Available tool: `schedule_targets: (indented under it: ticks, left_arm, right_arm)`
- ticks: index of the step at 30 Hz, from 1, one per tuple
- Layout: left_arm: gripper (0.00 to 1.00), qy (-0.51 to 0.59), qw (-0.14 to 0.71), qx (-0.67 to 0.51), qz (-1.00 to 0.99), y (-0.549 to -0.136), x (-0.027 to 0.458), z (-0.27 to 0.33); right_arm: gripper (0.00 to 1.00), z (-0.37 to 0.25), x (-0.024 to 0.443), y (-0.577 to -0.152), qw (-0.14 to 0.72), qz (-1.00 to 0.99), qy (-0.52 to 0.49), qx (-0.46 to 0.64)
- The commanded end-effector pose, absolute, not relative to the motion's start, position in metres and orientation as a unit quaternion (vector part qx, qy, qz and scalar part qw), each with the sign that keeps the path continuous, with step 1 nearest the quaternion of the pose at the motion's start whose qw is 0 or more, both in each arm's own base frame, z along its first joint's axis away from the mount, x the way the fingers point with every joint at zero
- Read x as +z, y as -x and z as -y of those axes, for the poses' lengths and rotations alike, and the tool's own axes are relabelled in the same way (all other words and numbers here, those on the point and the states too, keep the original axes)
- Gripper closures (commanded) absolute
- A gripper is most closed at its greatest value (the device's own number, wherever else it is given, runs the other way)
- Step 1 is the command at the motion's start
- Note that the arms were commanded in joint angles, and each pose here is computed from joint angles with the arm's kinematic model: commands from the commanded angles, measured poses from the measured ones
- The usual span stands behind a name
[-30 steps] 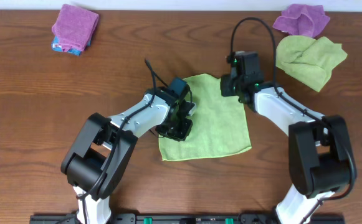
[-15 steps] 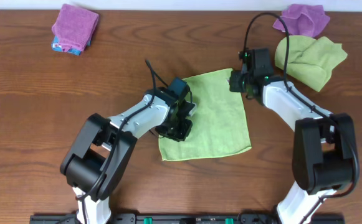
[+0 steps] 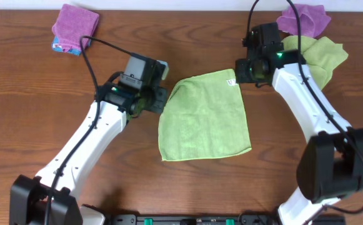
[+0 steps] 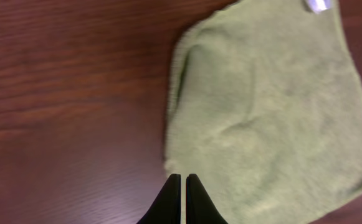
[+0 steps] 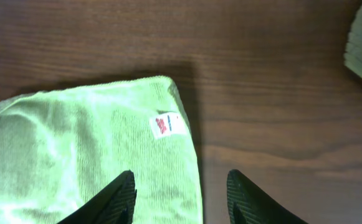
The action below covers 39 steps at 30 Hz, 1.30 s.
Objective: Fold the cloth
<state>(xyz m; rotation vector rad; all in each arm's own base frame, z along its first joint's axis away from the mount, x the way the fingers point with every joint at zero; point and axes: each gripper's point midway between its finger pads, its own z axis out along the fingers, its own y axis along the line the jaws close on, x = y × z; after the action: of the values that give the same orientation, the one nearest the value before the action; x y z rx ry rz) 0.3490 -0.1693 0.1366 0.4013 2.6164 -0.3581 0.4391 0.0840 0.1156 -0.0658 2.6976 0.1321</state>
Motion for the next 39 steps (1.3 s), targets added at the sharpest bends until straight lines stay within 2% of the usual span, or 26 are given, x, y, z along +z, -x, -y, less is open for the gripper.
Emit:
schedule_targets:
  ticks: [1, 6, 8, 9, 10, 15, 22, 39]
  left_arm:
    - [0.94, -0.127, 0.226, -0.107, -0.960, -0.361, 0.122, 0.160]
    - [0.91, -0.131, 0.231, -0.139, -0.954, -0.383, 0.099, 0.175]
    - [0.89, -0.136, 0.232, -0.165, -0.949, -0.391, 0.091, 0.186]
    - [0.89, -0.140, 0.230, -0.178, -0.946, -0.393, 0.086, 0.192]
    - [0.89, -0.144, 0.227, -0.192, -0.944, -0.395, 0.081, 0.198]
    - [0.94, -0.152, 0.219, -0.223, -0.937, -0.400, 0.063, 0.212]
    - [0.94, -0.160, 0.195, -0.257, -0.933, -0.394, 0.050, 0.224]
    - [0.94, -0.156, 0.220, -0.231, -0.935, -0.415, 0.024, 0.222]
  right_arm:
    - [0.51, -0.082, 0.141, -0.437, 0.238, -0.969, 0.045, 0.045]
    - [0.61, -0.103, 0.134, -0.416, 0.198, -0.971, 0.101, 0.082]
    - [0.76, -0.111, 0.130, -0.405, 0.179, -0.973, 0.116, 0.083]
    - [0.92, -0.115, 0.129, -0.400, 0.170, -0.974, 0.123, 0.083]
    - [0.99, -0.119, 0.127, -0.394, 0.161, -0.975, 0.130, 0.083]
    - [0.98, -0.142, 0.120, -0.370, 0.127, -0.975, 0.162, 0.085]
    - [0.98, -0.148, 0.091, -0.344, 0.082, -0.976, 0.169, 0.105]
    - [0.98, -0.178, 0.056, -0.294, 0.022, -0.968, 0.215, 0.128]
